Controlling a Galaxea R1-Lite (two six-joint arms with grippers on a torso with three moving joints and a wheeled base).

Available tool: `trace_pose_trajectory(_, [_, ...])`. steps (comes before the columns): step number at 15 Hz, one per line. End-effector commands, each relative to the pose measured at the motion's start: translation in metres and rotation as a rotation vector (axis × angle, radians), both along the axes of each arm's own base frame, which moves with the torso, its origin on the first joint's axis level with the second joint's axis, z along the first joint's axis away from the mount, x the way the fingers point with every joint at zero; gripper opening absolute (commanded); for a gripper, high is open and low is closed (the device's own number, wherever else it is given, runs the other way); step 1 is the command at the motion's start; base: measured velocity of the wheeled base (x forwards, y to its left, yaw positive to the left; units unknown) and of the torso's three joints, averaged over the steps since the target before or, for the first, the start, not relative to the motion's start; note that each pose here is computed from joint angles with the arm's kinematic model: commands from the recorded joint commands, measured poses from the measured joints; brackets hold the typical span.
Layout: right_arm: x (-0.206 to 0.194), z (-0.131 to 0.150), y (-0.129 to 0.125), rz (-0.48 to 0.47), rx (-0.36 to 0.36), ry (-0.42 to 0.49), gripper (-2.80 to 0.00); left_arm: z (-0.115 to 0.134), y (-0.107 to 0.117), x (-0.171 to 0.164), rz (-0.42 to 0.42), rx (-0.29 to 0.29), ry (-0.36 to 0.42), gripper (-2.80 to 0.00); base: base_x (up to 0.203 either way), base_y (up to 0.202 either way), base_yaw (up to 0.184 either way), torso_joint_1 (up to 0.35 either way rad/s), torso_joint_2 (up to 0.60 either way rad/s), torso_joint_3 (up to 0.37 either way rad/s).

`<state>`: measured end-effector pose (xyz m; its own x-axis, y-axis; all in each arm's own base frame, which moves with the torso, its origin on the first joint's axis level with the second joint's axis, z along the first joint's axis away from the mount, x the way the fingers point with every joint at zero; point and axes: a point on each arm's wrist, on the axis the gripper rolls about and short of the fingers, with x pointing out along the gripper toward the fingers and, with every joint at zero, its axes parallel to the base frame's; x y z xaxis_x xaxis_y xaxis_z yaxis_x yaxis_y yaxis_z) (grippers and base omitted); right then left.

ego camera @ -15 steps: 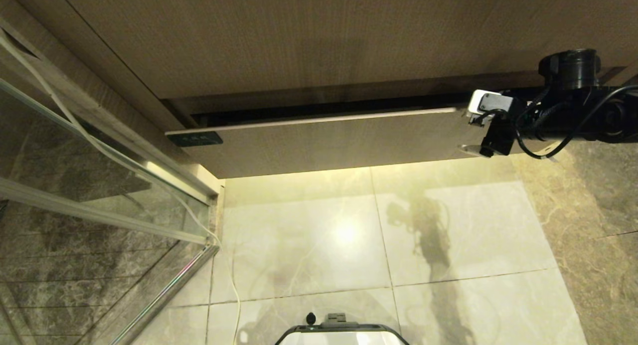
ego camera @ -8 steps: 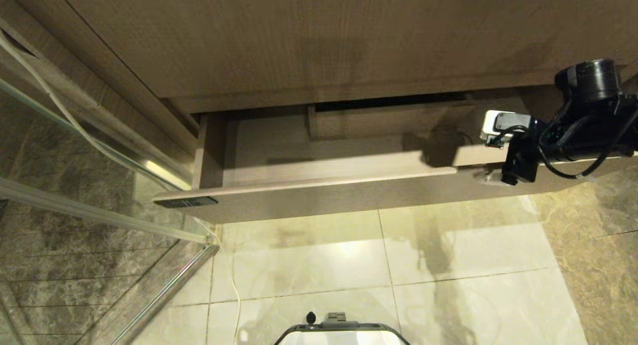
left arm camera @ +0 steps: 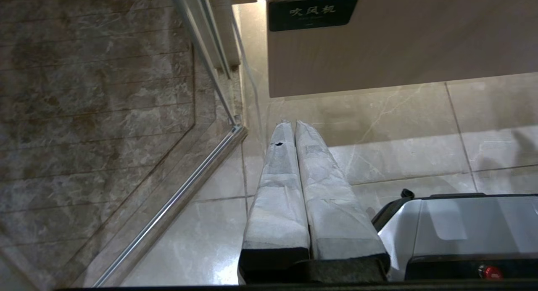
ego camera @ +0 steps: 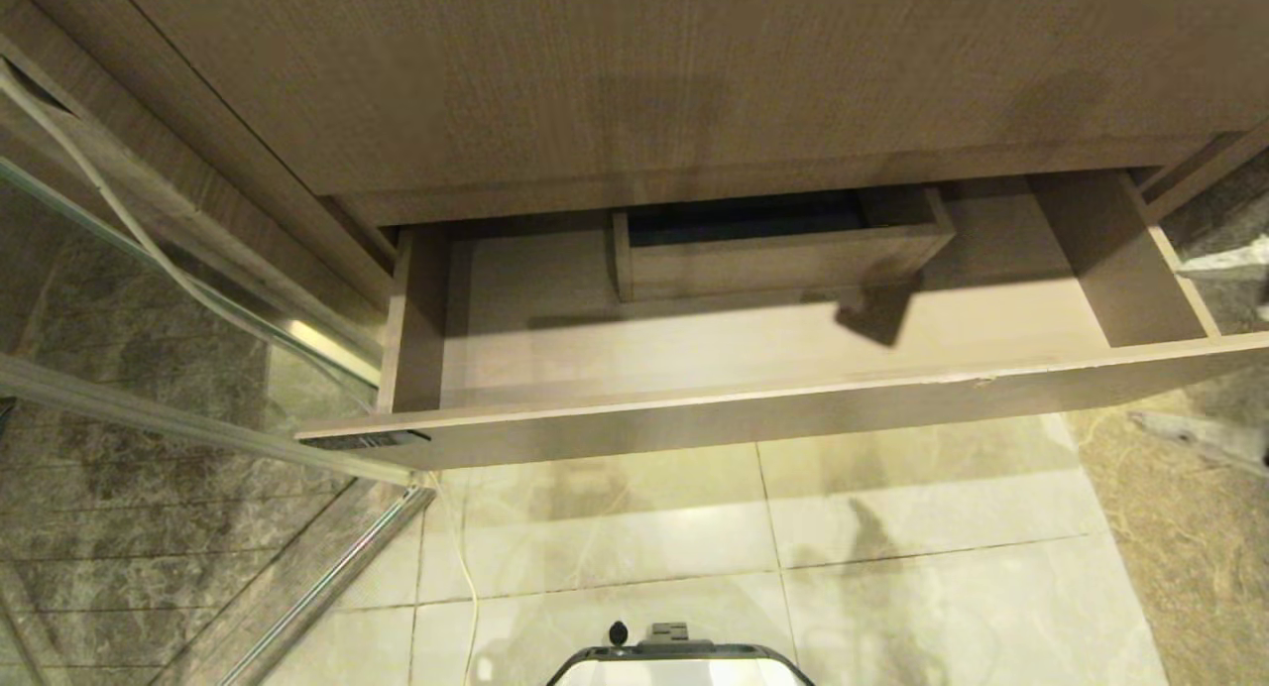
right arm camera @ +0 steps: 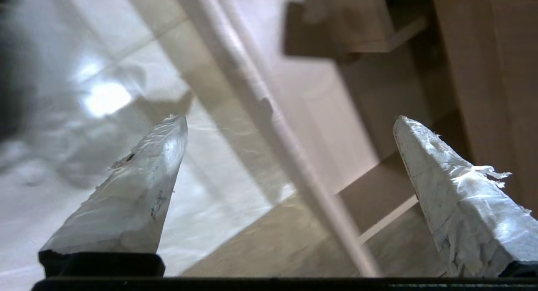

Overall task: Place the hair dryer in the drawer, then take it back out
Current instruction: Pull open the drawer

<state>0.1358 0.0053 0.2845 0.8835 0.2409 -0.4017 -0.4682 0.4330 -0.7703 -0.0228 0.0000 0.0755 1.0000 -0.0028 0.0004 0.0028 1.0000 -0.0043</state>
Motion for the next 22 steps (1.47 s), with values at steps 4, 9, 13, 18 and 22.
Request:
trace_pose_trajectory(4, [-0.174,-0.032,0.002,-0.221,0.434,0.004,0.00,0.000,0.000,0.000,0.000,0.000,-0.001,-2.80,0.000,0.000,0.000,0.000,0.00,0.000])
trace_pose_trajectory(9, [-0.185,-0.056,0.004,-0.492,0.592,0.020,-2.80,0.000,0.000,0.000,0.001,0.000,-0.001,-2.80,0.000,0.000,0.000,0.000,0.00,0.000])
trace_pose_trajectory(13, [-0.184,-0.061,0.003,-0.502,0.640,-0.067,-2.80,0.000,0.000,0.000,0.000,-0.002,0.000,-2.80,0.000,0.000,0.000,0.000,0.00,0.000])
trace_pose_trajectory(18, [-0.164,-0.166,-0.004,-0.537,0.808,-0.215,-2.80,0.000,0.000,0.000,0.000,0.000,-0.001,-2.80,0.000,0.000,0.000,0.000,0.00,0.000])
trace_pose_trajectory(22, [-0.159,-0.197,-0.007,-0.457,0.941,-0.409,-2.80,0.000,0.000,0.000,0.000,-0.002,-0.001,-2.80,0.000,0.000,0.000,0.000,0.00,0.000])
